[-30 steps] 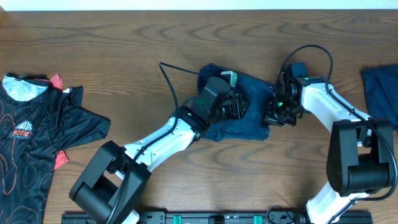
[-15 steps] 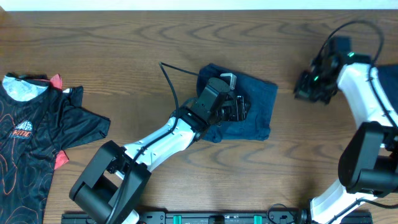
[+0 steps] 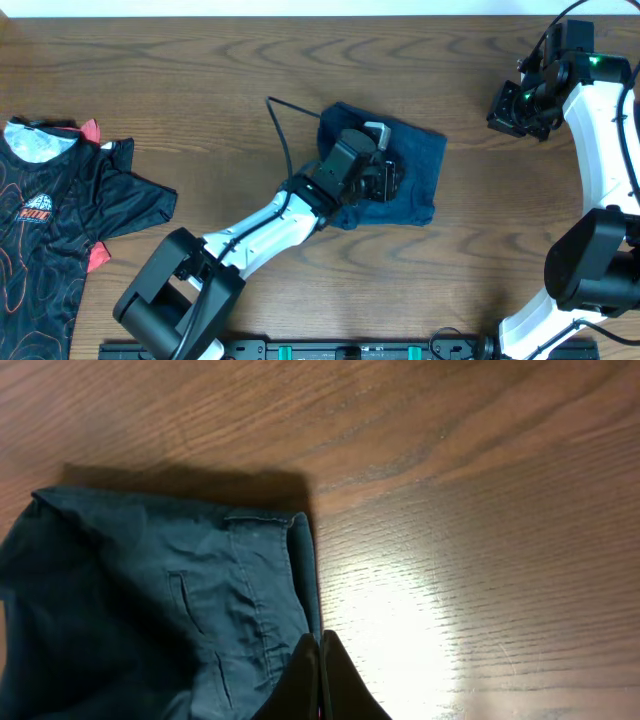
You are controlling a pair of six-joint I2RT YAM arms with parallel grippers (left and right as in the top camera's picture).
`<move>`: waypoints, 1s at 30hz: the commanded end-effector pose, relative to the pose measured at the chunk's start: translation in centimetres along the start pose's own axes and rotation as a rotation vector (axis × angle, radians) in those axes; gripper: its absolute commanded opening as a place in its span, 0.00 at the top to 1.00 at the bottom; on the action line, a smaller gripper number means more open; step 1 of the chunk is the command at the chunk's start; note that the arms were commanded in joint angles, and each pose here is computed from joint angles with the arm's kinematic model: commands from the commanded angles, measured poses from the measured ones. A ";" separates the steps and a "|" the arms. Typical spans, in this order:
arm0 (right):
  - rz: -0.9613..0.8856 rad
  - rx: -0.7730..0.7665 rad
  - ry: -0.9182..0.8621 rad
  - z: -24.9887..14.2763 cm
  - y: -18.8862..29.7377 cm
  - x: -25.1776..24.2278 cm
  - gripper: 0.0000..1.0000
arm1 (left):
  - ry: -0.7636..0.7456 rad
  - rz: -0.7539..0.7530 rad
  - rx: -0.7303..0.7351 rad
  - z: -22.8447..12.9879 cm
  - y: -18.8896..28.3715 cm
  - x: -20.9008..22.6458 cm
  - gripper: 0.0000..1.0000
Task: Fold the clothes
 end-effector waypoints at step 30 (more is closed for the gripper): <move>-0.039 0.175 0.012 -0.6 -5.2 -1.3 0.98 | -0.304 0.077 -0.157 3.8 1.1 -7.6 0.30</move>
Point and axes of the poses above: each gripper's point midway between its finger pads, its own y axis back along the fingers, its own x axis along the line the jaws close on, z = x × y, the point moved 7 cm from there along y, back along the fingers, and after that the axes turned 6 degrees about y, right-handed, at the moved point
